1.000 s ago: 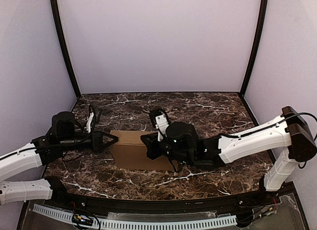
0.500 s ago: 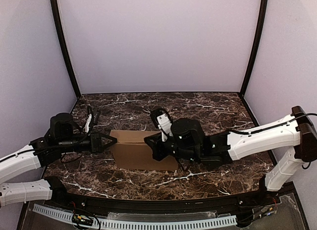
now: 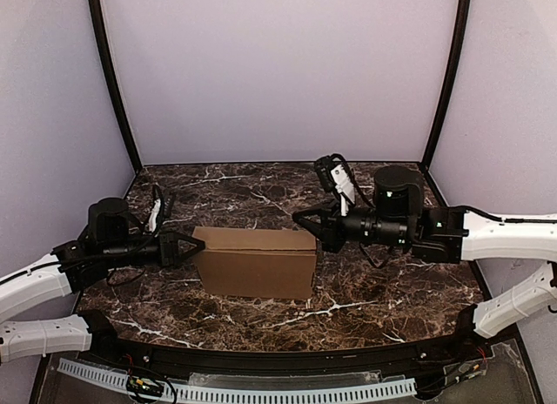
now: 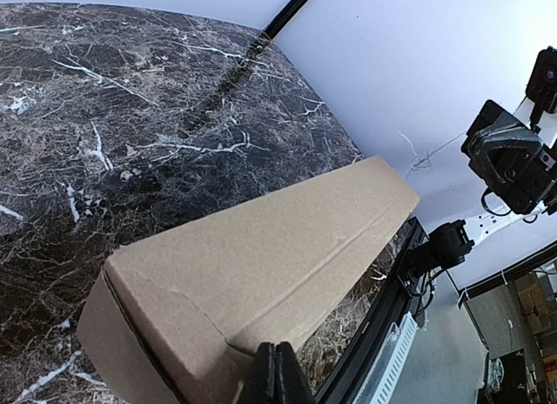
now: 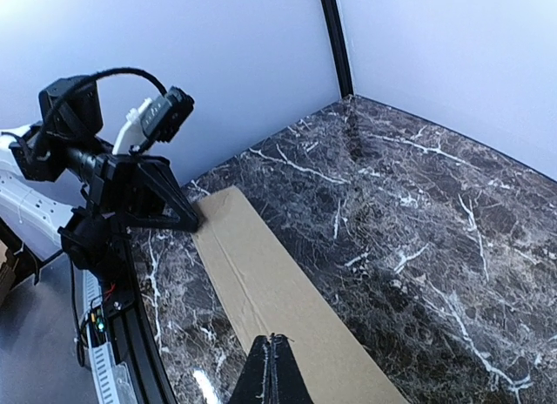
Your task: Fold the paper box
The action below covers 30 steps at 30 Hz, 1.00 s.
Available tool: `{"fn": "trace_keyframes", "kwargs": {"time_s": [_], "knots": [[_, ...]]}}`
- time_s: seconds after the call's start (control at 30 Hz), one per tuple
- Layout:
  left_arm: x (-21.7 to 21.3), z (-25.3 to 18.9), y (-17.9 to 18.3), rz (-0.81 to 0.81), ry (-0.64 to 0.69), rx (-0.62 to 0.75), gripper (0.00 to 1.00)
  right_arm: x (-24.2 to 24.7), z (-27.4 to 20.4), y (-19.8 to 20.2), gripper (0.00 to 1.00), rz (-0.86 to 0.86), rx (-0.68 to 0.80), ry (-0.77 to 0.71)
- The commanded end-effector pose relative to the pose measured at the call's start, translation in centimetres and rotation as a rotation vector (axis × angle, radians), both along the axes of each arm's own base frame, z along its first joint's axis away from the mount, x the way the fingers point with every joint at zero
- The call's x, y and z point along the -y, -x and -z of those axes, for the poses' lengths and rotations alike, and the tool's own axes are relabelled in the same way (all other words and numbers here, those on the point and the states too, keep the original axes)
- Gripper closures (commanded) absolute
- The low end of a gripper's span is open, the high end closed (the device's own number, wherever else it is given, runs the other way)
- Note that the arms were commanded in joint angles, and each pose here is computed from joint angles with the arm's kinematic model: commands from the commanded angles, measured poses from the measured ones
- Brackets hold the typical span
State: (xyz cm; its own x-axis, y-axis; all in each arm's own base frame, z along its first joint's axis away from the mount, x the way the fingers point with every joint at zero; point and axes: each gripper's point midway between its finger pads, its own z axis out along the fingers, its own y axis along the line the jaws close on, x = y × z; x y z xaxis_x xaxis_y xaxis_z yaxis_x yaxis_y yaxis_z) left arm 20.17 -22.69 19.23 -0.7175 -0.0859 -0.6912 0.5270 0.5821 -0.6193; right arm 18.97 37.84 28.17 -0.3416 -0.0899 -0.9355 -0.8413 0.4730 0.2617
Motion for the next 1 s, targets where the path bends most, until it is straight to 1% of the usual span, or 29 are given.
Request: {"fn": "trace_keyframes", "kwargs": {"time_s": [0.0, 0.1, 0.23, 0.3, 0.47, 0.57, 0.6, 0.63, 0.67, 0.7, 0.73, 0.77, 0.8, 0.9, 0.97], "knots": [[-1.6, 4.5, 0.6, -0.048, -0.128, -0.134, 0.99, 0.7, 4.5, 1.0, 1.00, -0.102, -0.061, 0.090], [-1.6, 4.7, 0.7, -0.047, -0.127, -0.140, 0.99, 2.1, 9.4, 0.6, 1.00, -0.054, -0.129, 0.129], [-1.6, 4.9, 0.6, -0.048, -0.128, -0.146, 0.99, 4.2, 16.4, 1.2, 1.00, -0.025, -0.278, 0.152], [-1.4, 4.8, 0.6, -0.043, -0.125, -0.149, 0.99, 4.5, 17.6, 1.6, 1.00, -0.028, -0.304, 0.157], [-1.0, 3.3, 0.2, -0.030, -0.117, -0.131, 0.99, 4.8, 18.3, 1.7, 1.00, -0.027, -0.311, 0.176], [-1.0, 1.4, -0.1, -0.026, -0.139, -0.099, 0.95, 4.9, 17.9, 1.5, 1.00, -0.021, -0.293, 0.184], [-0.9, -0.5, -0.6, -0.033, -0.130, -0.063, 0.94, 4.9, 17.8, 1.4, 1.00, -0.019, -0.290, 0.189], [-1.1, -1.0, -0.6, -0.030, -0.149, -0.054, 0.93, 4.9, 17.7, 1.4, 1.00, -0.020, -0.287, 0.194], [-1.1, -2.8, -1.1, -0.046, -0.144, -0.020, 0.90, 4.8, 17.6, 1.4, 1.00, -0.022, -0.286, 0.197], [-1.4, -3.2, -1.1, -0.048, -0.163, -0.012, 0.89, 4.7, 17.4, 1.3, 1.00, -0.023, -0.283, 0.194], [-1.5, -4.9, -1.6, -0.061, -0.159, 0.022, 0.88, 4.7, 17.3, 1.3, 1.00, -0.026, -0.281, 0.191], [-1.8, -4.8, -1.9, -0.069, -0.188, 0.025, 0.87, 4.6, 17.2, 1.3, 1.00, -0.027, -0.278, 0.188], [-1.8, -6.1, -2.1, -0.073, -0.185, 0.051, 0.87, 4.5, 17.0, 1.3, 1.00, -0.028, -0.276, 0.184], [-2.1, -6.6, -2.8, -0.083, -0.221, 0.076, 0.88, 4.4, 16.9, 1.2, 1.00, -0.030, -0.274, 0.177], [-1.7, -6.1, -3.0, -0.067, -0.212, 0.072, 0.91, 4.4, 17.0, 1.2, 1.00, -0.028, -0.276, 0.180]]}}
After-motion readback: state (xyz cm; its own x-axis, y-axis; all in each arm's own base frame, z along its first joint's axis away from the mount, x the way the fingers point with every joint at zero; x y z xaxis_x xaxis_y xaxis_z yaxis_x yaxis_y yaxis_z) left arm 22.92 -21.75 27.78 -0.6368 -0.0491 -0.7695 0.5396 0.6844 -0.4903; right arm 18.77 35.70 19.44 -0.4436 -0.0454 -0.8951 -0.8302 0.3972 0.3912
